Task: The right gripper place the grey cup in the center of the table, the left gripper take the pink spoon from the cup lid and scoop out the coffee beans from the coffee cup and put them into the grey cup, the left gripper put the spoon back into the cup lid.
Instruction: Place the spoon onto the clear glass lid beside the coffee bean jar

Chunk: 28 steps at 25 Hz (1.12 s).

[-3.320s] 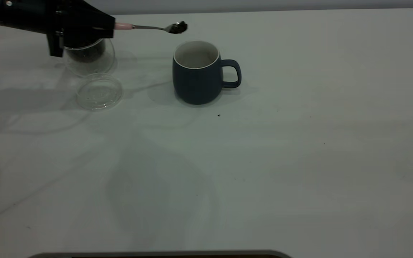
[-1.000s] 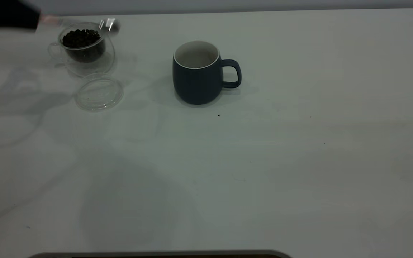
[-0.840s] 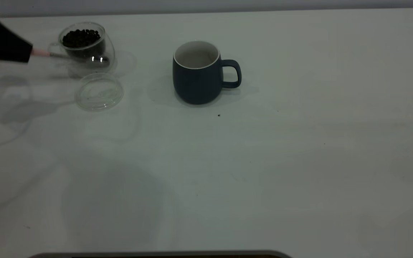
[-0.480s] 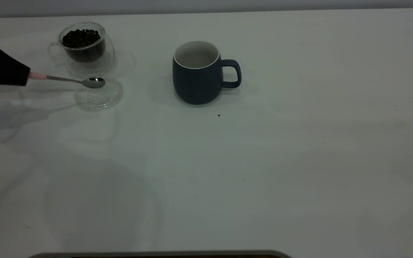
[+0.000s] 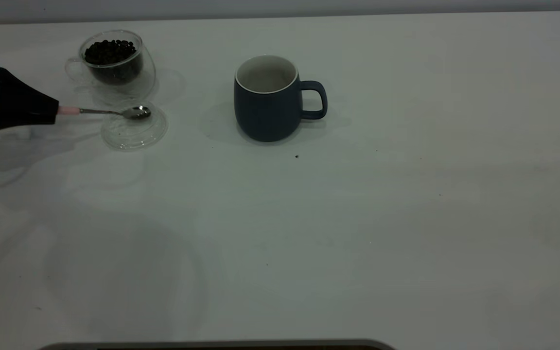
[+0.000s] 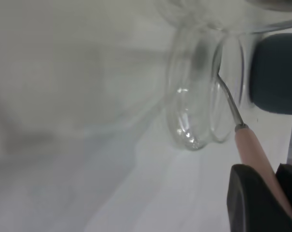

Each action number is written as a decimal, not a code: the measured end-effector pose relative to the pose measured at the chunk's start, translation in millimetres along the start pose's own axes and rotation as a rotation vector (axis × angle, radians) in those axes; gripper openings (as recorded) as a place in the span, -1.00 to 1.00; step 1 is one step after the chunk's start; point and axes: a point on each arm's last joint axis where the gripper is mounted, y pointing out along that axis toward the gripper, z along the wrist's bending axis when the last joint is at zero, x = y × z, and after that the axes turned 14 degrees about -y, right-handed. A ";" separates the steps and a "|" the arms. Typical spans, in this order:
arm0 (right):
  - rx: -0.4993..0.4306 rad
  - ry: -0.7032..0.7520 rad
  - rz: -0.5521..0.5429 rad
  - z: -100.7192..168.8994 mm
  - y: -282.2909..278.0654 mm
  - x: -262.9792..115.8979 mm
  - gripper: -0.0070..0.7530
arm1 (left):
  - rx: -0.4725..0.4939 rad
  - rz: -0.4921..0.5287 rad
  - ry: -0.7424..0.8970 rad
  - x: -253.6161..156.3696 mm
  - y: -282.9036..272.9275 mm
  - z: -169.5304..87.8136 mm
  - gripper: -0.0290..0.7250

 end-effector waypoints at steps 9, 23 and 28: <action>0.000 0.000 0.000 0.0 0.0 0.0 0.22 | -0.028 0.023 -0.041 -3.6 16.0 10.6 -0.57; 0.000 0.000 0.000 0.0 0.0 0.0 0.22 | -0.012 0.057 -0.100 -6.9 16.8 13.4 -0.16; 0.000 0.000 0.000 0.0 0.0 0.0 0.22 | -0.003 0.052 -0.121 -7.0 9.7 18.6 0.46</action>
